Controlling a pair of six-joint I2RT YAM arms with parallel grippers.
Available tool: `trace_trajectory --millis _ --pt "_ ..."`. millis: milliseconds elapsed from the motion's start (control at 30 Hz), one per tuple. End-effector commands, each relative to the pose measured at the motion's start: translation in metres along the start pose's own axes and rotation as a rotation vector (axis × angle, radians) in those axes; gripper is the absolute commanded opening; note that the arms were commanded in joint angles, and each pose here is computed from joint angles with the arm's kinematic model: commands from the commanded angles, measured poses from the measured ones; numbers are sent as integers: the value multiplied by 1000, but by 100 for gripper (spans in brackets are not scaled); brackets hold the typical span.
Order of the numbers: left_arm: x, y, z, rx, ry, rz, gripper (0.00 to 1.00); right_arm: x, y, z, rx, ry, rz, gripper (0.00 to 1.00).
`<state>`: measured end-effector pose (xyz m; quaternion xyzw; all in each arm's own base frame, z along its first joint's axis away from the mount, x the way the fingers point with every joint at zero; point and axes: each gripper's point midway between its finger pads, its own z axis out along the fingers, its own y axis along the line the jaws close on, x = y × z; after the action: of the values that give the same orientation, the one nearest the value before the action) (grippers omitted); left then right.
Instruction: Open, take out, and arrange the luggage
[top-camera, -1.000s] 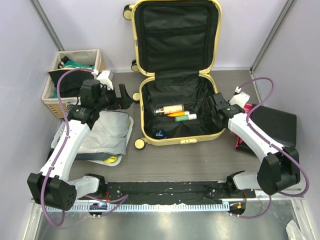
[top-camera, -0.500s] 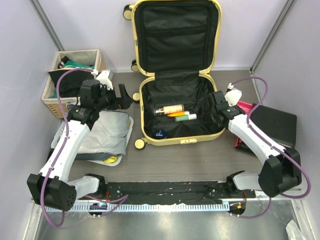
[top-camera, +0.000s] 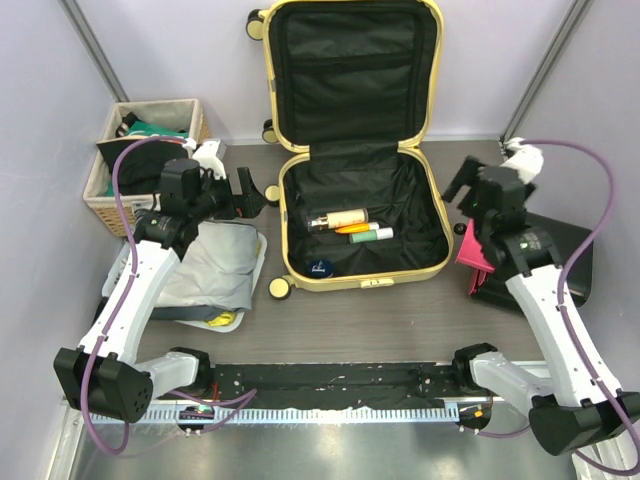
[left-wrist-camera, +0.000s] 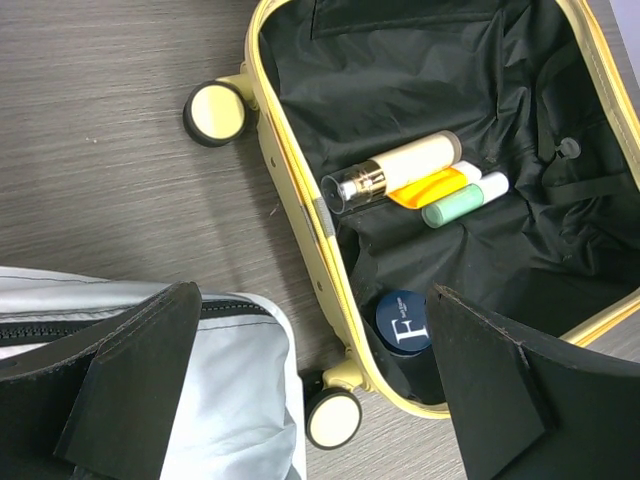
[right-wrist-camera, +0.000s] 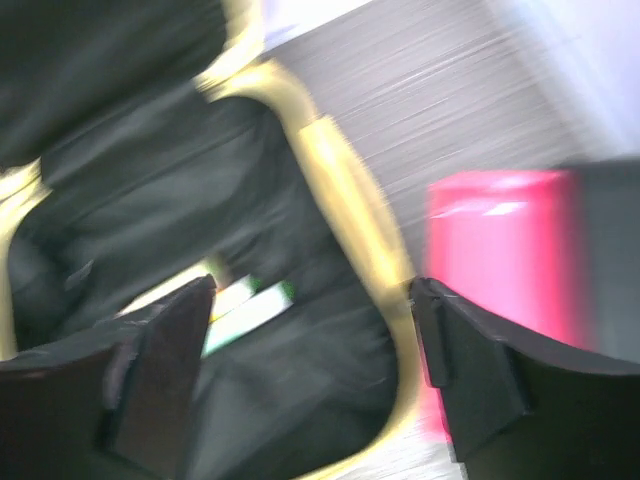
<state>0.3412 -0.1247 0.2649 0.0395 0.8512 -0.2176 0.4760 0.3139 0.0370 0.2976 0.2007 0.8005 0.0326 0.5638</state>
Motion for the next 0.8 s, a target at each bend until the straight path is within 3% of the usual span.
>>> trace_trajectory --millis 0,233,500,767 --pt "-18 -10 -8 41 -68 20 100 -39 -86 -12 333 -36 -164 96" --pt "-17 -14 -8 62 -67 24 100 -51 -192 -17 594 -49 -99 100" --pt "-15 -23 -7 118 -56 12 100 -39 -260 -8 728 -146 115 99" --pt "-14 -22 -6 112 -57 14 100 -29 -296 -19 868 -212 106 100"
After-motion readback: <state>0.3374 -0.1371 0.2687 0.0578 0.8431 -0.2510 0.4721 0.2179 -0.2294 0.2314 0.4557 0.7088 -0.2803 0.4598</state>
